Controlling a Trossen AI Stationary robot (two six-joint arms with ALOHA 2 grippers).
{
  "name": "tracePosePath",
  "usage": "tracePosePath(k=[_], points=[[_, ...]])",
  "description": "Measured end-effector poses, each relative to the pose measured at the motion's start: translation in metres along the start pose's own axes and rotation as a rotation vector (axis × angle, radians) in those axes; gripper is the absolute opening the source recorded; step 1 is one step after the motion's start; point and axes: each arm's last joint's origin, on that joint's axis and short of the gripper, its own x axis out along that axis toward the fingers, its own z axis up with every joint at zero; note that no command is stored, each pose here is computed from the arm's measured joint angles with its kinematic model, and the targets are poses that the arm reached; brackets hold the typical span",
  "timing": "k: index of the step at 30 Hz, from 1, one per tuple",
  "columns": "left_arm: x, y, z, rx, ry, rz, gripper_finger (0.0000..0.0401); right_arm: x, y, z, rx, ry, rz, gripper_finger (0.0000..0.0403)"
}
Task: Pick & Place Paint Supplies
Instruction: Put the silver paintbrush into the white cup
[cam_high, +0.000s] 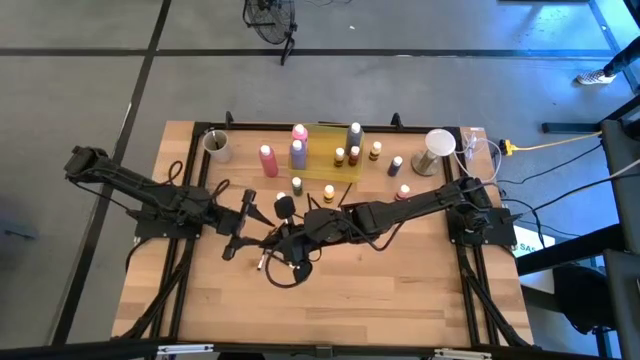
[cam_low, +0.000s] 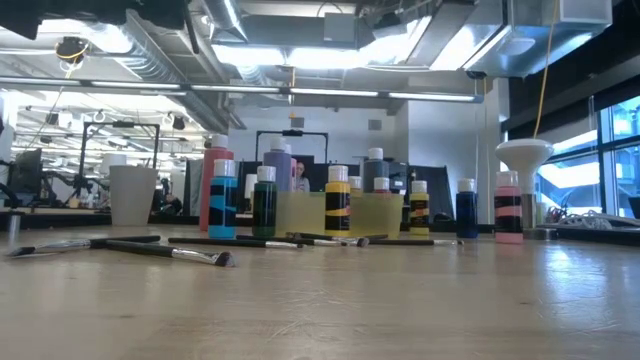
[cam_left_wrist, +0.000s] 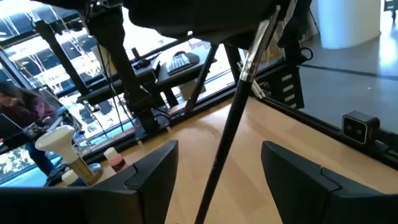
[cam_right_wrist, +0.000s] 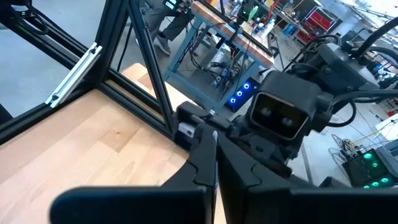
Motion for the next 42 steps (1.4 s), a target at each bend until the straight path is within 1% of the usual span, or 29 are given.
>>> tracePosePath(k=[4,10,13,15,20,23,27,33,38,39,42], points=[[0.005,-0.002,-0.004,0.008,0.024,-0.009,0.0226,0.0,0.0,0.0,0.0,0.0,0.001,0.0008],[0.007,0.0,0.0,0.008,-0.019,0.008,0.0226,0.0,0.0,0.0,0.0,0.001,0.001,0.0008],[0.008,0.001,0.001,0.007,-0.029,0.043,0.0226,0.0,0.0,-0.001,-0.001,0.008,0.005,0.0008],[0.01,0.001,-0.001,0.006,-0.014,0.067,0.0225,0.0,0.0,-0.001,-0.001,0.008,0.005,0.0008],[0.014,0.0,-0.005,0.037,0.012,0.066,0.0215,0.0,0.0,-0.001,-0.001,0.016,-0.005,0.0008],[0.016,-0.001,-0.007,0.043,0.024,0.061,0.0193,0.0,0.0,-0.002,-0.002,0.021,-0.006,0.0008],[0.016,-0.001,-0.007,0.038,0.025,0.06,0.0153,0.0,0.001,-0.003,-0.003,0.032,0.0,0.0008],[0.016,-0.002,-0.007,0.045,0.026,0.062,0.0086,0.0,0.001,-0.003,-0.001,0.035,0.0,0.0008],[0.016,-0.007,-0.005,0.098,0.024,0.034,0.0022,0.0,0.001,-0.004,0.042,0.047,-0.006,0.0009],[0.016,-0.008,-0.005,0.1,0.026,0.032,0.0015,-0.001,0.001,-0.004,0.052,0.056,-0.014,0.0011],[0.016,-0.01,-0.005,0.101,0.035,0.049,0.0014,-0.001,0.001,-0.005,0.071,0.099,-0.075,0.0024]])
